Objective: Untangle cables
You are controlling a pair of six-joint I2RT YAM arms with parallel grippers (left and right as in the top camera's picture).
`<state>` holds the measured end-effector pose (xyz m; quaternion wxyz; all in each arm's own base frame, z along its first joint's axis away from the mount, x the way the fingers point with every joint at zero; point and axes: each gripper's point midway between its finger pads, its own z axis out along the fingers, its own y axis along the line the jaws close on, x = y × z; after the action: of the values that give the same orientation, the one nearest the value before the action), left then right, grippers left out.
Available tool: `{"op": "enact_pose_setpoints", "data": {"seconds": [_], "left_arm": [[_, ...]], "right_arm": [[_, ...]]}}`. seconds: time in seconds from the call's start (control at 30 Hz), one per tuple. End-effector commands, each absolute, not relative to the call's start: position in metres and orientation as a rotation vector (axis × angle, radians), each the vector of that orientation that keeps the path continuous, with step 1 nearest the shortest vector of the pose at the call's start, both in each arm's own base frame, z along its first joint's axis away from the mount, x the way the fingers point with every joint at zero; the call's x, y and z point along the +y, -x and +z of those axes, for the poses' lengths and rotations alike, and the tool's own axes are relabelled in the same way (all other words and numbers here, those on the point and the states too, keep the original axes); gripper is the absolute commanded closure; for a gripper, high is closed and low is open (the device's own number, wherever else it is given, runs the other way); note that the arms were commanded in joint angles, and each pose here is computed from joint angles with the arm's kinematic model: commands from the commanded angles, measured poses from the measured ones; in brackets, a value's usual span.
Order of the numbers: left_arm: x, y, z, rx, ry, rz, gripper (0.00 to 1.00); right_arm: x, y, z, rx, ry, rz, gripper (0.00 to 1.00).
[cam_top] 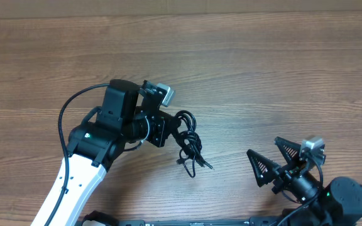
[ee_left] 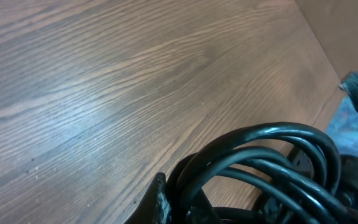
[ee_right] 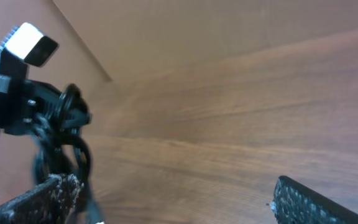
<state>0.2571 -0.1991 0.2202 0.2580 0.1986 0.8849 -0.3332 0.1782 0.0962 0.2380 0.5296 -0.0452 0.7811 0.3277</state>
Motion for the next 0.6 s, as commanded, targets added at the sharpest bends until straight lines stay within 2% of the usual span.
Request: {"op": "enact_pose_setpoints", "data": {"seconds": [0.0, 0.57], "left_arm": [[-0.192, -0.263, 0.224, 2.428, -0.399, -0.867, 0.96], [-0.167, -0.272, 0.202, 2.546, 0.045, -0.594, 0.96]], "right_arm": [[0.103, -0.174, 0.255, 1.918, 0.077, 0.866, 0.00], [0.119, -0.178, 0.259, 2.331, -0.068, 1.080, 0.00]]}}
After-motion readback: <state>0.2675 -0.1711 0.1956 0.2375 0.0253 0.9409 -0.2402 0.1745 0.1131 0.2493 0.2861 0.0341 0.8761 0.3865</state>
